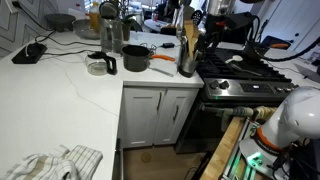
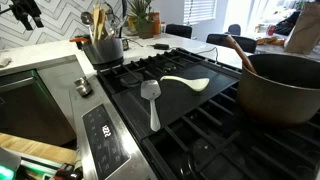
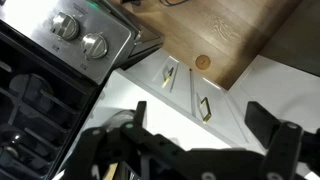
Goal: Remove the black spoon from the utensil storage bin and lay it on the stove plate
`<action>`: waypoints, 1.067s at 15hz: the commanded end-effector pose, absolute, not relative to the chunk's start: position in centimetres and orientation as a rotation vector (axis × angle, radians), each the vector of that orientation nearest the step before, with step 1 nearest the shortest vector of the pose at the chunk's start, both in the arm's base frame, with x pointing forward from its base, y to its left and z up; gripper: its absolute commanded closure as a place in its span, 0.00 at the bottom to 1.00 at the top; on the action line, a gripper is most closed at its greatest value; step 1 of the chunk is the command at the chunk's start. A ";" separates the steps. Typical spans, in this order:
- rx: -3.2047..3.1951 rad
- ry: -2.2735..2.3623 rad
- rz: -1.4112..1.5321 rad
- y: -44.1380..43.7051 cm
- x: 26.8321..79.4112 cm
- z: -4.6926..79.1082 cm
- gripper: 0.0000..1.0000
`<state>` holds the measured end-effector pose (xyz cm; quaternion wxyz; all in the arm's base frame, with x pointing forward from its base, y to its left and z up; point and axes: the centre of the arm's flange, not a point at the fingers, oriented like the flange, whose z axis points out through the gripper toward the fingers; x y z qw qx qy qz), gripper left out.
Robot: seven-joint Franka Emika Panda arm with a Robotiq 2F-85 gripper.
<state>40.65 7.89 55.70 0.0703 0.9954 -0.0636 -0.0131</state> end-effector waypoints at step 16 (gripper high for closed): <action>2.894 -0.344 0.070 6.3 39.9 56.8 0.00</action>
